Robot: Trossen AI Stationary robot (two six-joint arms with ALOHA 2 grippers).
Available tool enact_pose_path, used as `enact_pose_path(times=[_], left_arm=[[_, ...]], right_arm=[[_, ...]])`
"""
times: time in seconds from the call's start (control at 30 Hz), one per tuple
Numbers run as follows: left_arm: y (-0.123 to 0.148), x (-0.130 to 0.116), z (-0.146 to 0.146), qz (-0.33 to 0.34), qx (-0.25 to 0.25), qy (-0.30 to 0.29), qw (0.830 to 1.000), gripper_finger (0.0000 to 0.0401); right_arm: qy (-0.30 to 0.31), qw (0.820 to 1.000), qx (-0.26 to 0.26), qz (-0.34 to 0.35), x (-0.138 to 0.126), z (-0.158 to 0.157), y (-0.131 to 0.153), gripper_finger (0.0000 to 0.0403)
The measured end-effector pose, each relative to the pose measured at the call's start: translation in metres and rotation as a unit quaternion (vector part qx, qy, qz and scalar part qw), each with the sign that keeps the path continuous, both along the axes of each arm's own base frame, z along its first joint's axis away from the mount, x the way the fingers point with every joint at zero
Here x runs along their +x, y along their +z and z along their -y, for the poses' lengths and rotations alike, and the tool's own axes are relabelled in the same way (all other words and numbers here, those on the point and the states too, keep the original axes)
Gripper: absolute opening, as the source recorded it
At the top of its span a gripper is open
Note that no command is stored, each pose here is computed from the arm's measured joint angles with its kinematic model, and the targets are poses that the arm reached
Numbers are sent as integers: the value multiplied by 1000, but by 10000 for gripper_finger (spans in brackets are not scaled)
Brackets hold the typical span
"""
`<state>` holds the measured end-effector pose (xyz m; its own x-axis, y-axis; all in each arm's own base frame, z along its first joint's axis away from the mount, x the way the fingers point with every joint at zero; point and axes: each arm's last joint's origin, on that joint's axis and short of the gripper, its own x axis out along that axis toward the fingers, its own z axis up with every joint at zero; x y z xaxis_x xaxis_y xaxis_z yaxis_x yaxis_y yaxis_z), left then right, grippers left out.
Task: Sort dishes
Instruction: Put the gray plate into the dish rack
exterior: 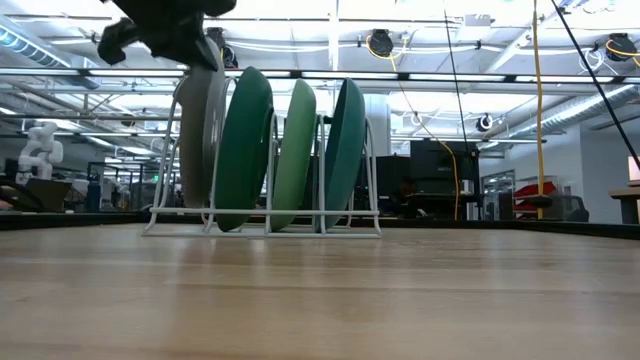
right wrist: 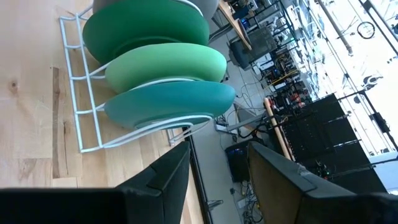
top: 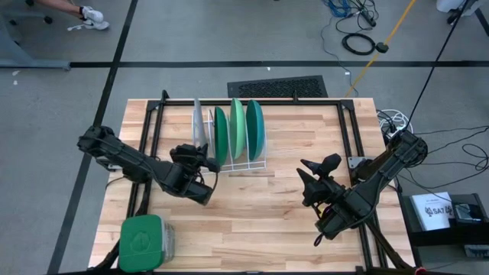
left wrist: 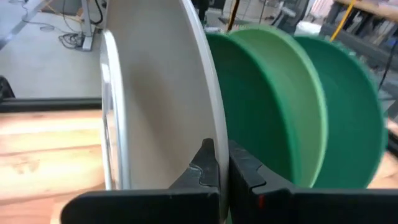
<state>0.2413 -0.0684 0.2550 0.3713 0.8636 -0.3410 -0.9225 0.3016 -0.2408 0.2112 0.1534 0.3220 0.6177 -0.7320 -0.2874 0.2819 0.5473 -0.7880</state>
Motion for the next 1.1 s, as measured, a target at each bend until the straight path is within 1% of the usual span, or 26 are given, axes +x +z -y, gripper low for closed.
enact_pose_path(times=[0.1,0.27,0.4,0.73,0.83,1.03,1.1], left_arm=[[-9,4,-3,-11,-10,-4,1000,0],[-18,8,-10,-18,-14,-1,1000,0],[-20,9,-13,-17,-19,3,1000,4],[-20,10,-13,-30,-22,-5,999,16],[-20,10,-13,-28,-27,-6,999,38],[-22,11,-11,-38,-68,-15,997,111],[-22,11,-11,-38,-73,-16,997,131]], right_arm=[[0,1000,0,0,0,0,0,155],[0,1000,0,0,0,0,0,155],[0,1000,0,0,0,0,0,155],[0,1000,0,0,0,0,0,155],[0,1000,1,0,0,0,0,155],[-1,1000,9,-10,0,0,-1,155],[-1,1000,9,-10,0,0,-1,155]])
